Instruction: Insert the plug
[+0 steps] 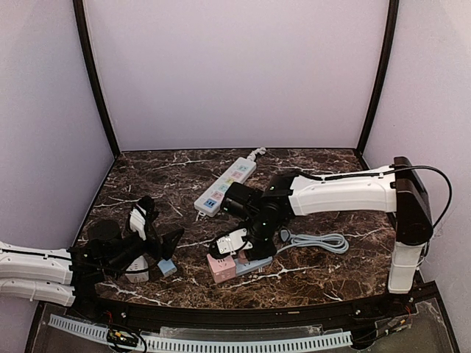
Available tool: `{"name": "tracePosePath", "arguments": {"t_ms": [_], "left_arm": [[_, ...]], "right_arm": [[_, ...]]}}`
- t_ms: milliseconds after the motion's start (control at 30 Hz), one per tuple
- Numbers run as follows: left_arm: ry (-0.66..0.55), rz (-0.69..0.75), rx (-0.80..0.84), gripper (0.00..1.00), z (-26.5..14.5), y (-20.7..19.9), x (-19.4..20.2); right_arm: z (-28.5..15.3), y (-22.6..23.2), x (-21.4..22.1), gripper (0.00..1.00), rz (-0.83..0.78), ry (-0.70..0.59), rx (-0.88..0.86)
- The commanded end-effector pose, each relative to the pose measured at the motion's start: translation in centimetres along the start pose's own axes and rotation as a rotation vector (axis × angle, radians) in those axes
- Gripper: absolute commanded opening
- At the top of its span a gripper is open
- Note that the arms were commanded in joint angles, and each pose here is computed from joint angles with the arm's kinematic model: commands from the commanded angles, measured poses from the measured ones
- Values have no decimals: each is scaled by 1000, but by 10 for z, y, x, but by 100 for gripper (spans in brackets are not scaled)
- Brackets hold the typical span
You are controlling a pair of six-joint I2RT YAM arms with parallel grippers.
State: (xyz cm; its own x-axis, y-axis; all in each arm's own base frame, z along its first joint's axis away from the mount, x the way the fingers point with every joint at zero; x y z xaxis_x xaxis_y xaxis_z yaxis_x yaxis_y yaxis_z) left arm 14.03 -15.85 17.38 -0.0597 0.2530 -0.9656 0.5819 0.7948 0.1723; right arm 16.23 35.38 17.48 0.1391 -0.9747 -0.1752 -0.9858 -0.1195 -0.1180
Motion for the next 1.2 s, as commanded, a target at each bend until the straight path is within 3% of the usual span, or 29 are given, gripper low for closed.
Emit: {"name": "tracePosePath", "arguments": {"t_ms": [0, 533, 1167], "left_arm": [[17, 2, -14, 98, 0, 1, 7], [24, -7, -19, 98, -3, 2, 9], [59, -11, -15, 98, 4, 0, 10]], "right_arm": [[17, 9, 20, 0, -35, 147, -24], [63, -2, 7, 0, 2, 162, -162], [103, -3, 24, 0, 98, 175, -248]]}}
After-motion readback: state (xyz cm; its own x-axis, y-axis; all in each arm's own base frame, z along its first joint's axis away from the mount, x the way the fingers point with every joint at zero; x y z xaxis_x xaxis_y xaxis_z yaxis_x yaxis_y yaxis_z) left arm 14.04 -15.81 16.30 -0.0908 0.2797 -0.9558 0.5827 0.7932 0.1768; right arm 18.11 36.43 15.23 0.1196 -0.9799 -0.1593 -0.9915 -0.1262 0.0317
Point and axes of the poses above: each gripper's point midway between its finger pads, its own z axis out along the fingers, its own y axis along the line the jaws close on, x = y × z, the point moved 10 cm from there along -z, back along the fingers, and after that the axes turned 11 degrees about z, right-handed, at the moved point
